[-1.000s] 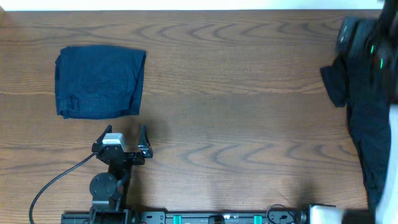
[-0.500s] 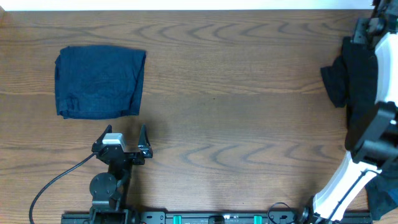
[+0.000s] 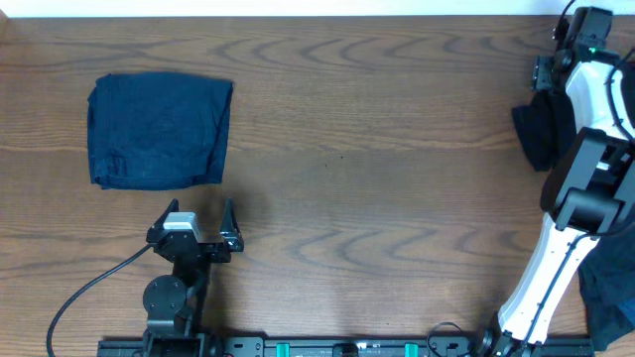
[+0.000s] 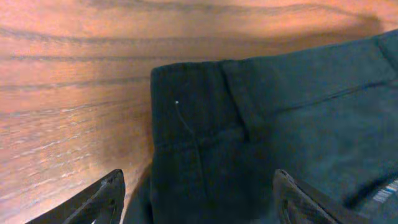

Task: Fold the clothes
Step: 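Reach the right gripper to the black garment at right and grasp it, then drag the black garment with the right gripper to the table center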

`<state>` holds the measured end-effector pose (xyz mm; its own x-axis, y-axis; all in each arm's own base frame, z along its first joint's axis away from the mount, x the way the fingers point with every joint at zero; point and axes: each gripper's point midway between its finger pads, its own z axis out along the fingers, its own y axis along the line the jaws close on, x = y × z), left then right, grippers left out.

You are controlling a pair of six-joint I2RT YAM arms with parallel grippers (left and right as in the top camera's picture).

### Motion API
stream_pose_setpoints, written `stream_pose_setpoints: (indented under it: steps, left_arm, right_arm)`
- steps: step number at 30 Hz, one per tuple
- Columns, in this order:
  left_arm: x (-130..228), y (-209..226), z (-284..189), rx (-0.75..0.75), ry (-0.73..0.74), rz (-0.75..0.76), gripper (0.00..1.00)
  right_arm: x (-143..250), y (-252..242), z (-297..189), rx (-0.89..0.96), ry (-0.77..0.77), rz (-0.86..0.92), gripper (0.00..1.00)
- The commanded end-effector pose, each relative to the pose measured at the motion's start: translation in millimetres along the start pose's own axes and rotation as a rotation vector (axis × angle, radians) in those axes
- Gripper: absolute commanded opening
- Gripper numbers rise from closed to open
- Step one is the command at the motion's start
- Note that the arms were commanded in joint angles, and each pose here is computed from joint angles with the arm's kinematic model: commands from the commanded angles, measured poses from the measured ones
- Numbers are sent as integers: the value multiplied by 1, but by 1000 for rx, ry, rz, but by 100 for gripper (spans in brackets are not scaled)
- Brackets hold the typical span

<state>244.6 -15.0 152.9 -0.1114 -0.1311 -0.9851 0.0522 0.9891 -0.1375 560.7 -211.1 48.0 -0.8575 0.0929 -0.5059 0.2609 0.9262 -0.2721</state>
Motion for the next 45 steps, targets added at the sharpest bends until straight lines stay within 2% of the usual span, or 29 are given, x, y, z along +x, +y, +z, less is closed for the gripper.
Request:
stream_pose_setpoints:
  steps: [1, 4, 6, 10, 12, 15, 21, 28, 31, 35, 38, 42, 45]
  left_arm:
    - [15, -1, 1, 11, 46, 16, 98]
    - [15, -1, 1, 11, 46, 16, 98]
    - [15, -1, 1, 11, 46, 16, 98]
    - [15, -1, 1, 11, 46, 16, 98]
    - [15, -1, 1, 11, 46, 16, 98]
    - [15, -1, 1, 11, 46, 16, 98]
    - [15, -1, 1, 11, 46, 16, 98]
    - [15, -1, 1, 11, 46, 16, 98]
    - [15, -1, 1, 12, 47, 16, 98]
    - [15, -1, 1, 11, 46, 16, 98]
    - [15, -1, 1, 11, 46, 16, 98]
    - [15, -1, 1, 11, 46, 16, 98]
    - [15, -1, 1, 11, 46, 16, 98]
  right_arm:
    - [3, 4, 12, 5, 9, -20, 75]
    - [5, 4, 14, 5, 15, -20, 71]
    - [4, 4, 14, 8, 11, -19, 62]
    - [6, 4, 13, 7, 20, -21, 37]
    - [8, 4, 13, 6, 26, -23, 18]
    - [4, 3, 11, 7, 17, -21, 2]
    - [-29, -9, -31, 20, -76, -3, 1]
    - [-81, -23, -143, 28, -257, 13, 1]
    - [-91, -6, -197, -57, -319, -11, 1]
    - [-84, 61, -266, -345, -347, -32, 1]
    - [-64, 123, -297, -537, -279, -29, 1]
    - [-16, 210, -309, -672, -100, -62, 1]
    - [31, 280, -308, -728, 14, -152, 1]
